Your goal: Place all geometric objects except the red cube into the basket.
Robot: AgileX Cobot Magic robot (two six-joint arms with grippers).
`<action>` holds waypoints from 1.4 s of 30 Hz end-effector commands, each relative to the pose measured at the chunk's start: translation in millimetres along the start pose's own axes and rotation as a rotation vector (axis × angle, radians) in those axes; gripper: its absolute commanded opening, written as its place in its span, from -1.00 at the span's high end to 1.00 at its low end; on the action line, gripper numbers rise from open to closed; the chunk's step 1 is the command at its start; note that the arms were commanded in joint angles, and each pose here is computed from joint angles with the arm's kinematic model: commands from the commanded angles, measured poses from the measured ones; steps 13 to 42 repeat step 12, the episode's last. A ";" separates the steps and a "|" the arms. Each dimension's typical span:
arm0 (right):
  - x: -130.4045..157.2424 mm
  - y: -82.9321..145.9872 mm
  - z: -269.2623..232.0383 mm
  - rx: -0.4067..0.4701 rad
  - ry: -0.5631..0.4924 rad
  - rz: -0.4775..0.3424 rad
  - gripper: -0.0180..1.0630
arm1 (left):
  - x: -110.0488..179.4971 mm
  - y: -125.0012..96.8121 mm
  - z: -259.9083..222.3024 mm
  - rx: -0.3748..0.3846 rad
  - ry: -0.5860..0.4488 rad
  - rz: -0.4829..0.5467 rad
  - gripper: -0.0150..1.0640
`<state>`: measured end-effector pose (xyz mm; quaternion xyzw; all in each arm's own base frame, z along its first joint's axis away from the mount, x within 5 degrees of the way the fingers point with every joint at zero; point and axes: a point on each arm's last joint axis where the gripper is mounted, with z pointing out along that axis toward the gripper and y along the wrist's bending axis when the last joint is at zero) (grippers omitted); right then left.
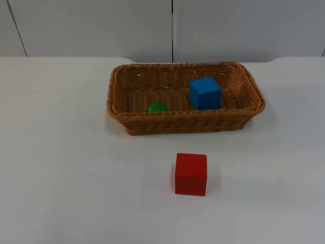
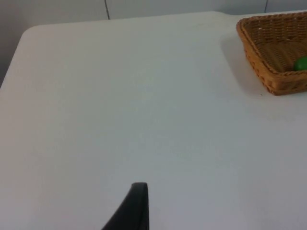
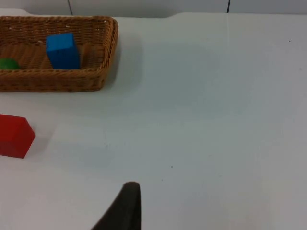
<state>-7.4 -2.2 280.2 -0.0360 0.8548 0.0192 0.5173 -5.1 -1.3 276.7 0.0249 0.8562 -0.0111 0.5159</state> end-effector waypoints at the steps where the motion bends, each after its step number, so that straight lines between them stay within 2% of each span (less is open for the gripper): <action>1: 0.0 0.3 0.3 0.003 -0.008 -0.001 -0.98 | 1.5 0.3 0.9 -0.031 0.005 -0.019 -0.98; 8: 0.0 0.3 0.3 0.003 -0.008 -0.001 -0.98 | 1.5 0.0 1.0 -0.110 0.006 -0.059 -0.98; 42: 0.0 0.3 0.3 0.003 -0.008 -0.001 -0.98 | 1.5 0.1 1.0 -0.094 0.006 -0.051 -0.98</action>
